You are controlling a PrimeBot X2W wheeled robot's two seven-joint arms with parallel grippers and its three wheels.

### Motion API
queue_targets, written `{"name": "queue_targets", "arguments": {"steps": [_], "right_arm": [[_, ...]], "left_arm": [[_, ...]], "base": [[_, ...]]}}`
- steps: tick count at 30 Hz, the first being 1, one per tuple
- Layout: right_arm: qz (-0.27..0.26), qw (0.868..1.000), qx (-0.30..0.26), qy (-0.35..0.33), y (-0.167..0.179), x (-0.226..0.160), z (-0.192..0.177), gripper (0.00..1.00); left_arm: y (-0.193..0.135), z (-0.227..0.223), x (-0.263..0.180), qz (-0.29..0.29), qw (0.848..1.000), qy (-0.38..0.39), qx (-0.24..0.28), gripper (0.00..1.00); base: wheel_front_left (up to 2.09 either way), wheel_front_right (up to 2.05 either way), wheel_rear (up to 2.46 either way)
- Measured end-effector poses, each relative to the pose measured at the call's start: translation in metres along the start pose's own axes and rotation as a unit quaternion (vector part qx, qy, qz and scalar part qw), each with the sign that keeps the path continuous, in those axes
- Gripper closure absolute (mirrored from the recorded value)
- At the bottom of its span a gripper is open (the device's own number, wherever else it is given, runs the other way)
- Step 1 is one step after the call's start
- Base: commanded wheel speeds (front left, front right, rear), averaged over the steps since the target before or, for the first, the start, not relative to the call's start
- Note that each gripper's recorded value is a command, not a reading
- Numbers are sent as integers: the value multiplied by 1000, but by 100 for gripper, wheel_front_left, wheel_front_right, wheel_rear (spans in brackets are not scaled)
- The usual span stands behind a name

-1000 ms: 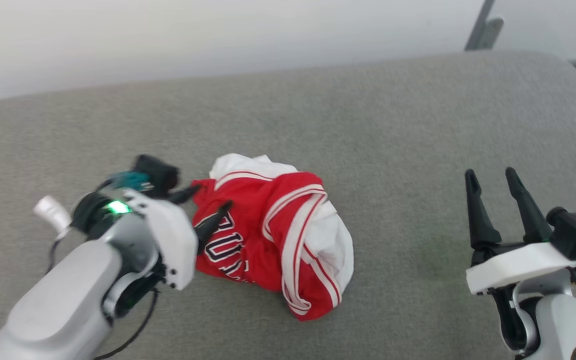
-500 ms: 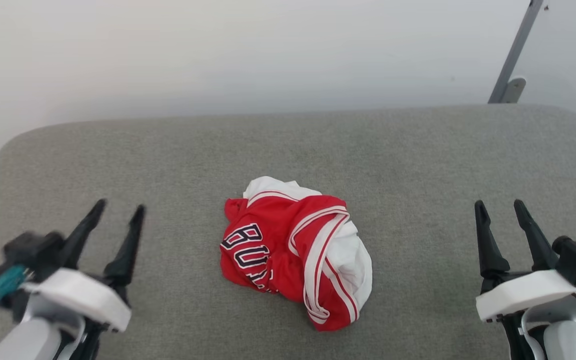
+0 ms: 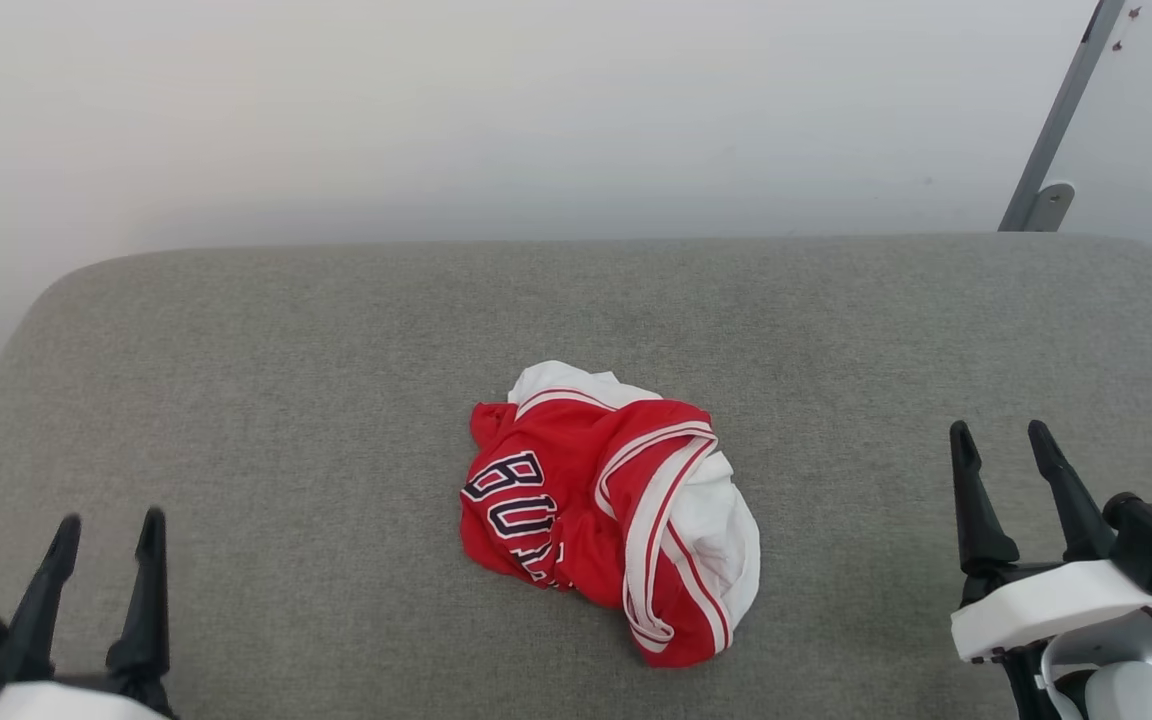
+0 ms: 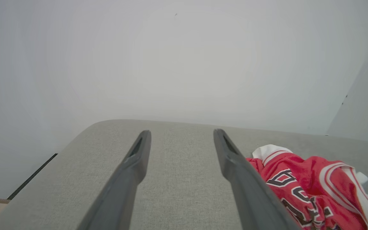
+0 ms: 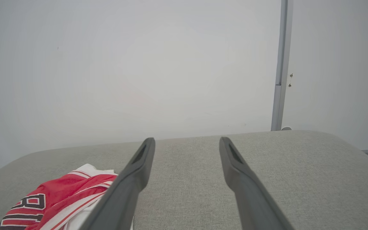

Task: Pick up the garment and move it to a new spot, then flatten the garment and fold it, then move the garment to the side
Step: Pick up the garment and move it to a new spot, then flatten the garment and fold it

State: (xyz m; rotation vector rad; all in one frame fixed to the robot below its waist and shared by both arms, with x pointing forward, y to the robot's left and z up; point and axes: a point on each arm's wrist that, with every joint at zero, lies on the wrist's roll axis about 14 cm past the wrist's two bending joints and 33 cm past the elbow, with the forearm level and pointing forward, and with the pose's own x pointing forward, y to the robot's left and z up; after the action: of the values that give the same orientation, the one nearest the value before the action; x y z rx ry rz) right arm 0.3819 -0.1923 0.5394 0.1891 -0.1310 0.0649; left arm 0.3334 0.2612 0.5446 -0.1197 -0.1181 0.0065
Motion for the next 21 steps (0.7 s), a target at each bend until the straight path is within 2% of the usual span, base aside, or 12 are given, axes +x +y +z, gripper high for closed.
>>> {"name": "queue_targets", "arguments": {"steps": [21], "right_arm": [[17,1000,8,8,14,5,-11,0]], "left_arm": [[9,-39,-33,24,999,36,-27,0]], "base": [[0,0,0]]}}
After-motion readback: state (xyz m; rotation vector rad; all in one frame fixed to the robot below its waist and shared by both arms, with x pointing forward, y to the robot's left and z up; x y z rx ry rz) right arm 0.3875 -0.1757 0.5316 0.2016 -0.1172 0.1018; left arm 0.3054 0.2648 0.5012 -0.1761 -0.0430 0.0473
